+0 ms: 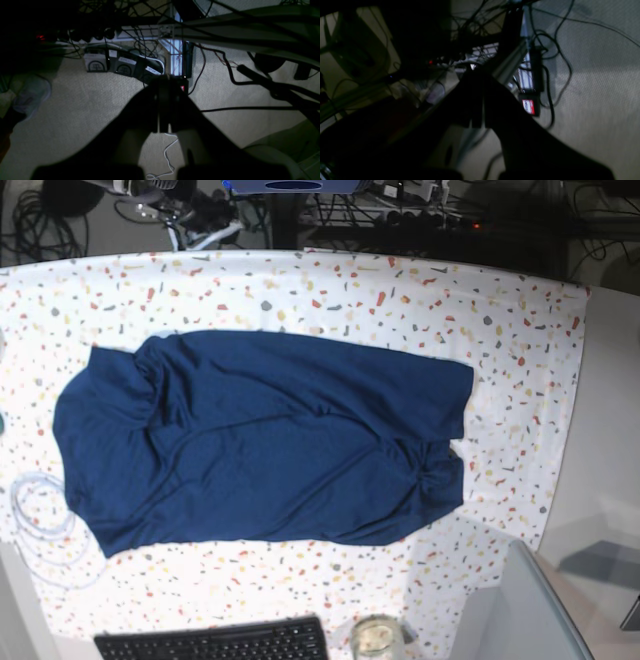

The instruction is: Layout the t-shirt on the table in an organized manner, then fold the t-shirt properly

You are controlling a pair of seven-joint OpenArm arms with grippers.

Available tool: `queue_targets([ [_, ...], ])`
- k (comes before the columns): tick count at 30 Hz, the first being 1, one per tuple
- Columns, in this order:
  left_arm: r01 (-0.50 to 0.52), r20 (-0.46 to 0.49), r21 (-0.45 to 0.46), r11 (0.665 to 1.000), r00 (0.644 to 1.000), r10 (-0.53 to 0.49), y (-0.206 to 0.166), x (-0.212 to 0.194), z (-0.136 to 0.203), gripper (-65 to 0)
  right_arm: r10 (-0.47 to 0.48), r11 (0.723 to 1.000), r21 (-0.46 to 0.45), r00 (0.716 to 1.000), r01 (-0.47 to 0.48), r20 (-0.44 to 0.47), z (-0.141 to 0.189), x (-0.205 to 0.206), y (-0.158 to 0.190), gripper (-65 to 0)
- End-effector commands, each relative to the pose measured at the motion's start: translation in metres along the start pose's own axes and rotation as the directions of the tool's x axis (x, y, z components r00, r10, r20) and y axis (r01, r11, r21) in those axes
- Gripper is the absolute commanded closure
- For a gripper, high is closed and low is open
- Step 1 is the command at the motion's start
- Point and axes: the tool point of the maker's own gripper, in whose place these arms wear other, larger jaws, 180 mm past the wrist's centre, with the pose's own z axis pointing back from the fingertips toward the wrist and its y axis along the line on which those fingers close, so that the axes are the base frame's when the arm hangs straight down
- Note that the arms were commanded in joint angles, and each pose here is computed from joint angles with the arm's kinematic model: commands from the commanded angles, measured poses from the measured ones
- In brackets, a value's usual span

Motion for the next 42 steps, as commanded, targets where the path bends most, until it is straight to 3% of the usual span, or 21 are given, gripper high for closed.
queue_targets([
  [1,0.000,0.008,-0.003,1.000,1.000,0.000,0.002,0.001,0.001,0.0,0.000,1.000,0.022,0.998,-0.001,0.068,-0.004,0.030,0.008,-1.5],
  [7,-0.003,0.008,-0.002,1.000,1.000,0.003,0.002,0.000,0.002,0.0,0.001,1.000,0.022,0.998,-0.002,0.067,-0.004,0.029,0.008,-1.5],
  [16,-0.018,0.011,0.004,1.000,1.000,0.018,0.003,0.000,0.002,0.0,-0.046,0.999,-0.029,0.998,0.044,-0.049,0.016,-0.052,-0.018,-1.5],
  [23,-0.019,0.014,0.001,1.000,1.000,0.019,0.001,0.001,0.001,0.0,-0.069,0.997,-0.054,0.993,0.063,-0.100,0.028,-0.088,-0.028,-1.5],
  [42,-0.016,0.021,-0.003,1.000,1.000,0.016,-0.001,0.005,-0.001,0.0,-0.033,0.999,-0.015,0.999,0.033,-0.019,0.009,-0.031,-0.012,-1.5],
])
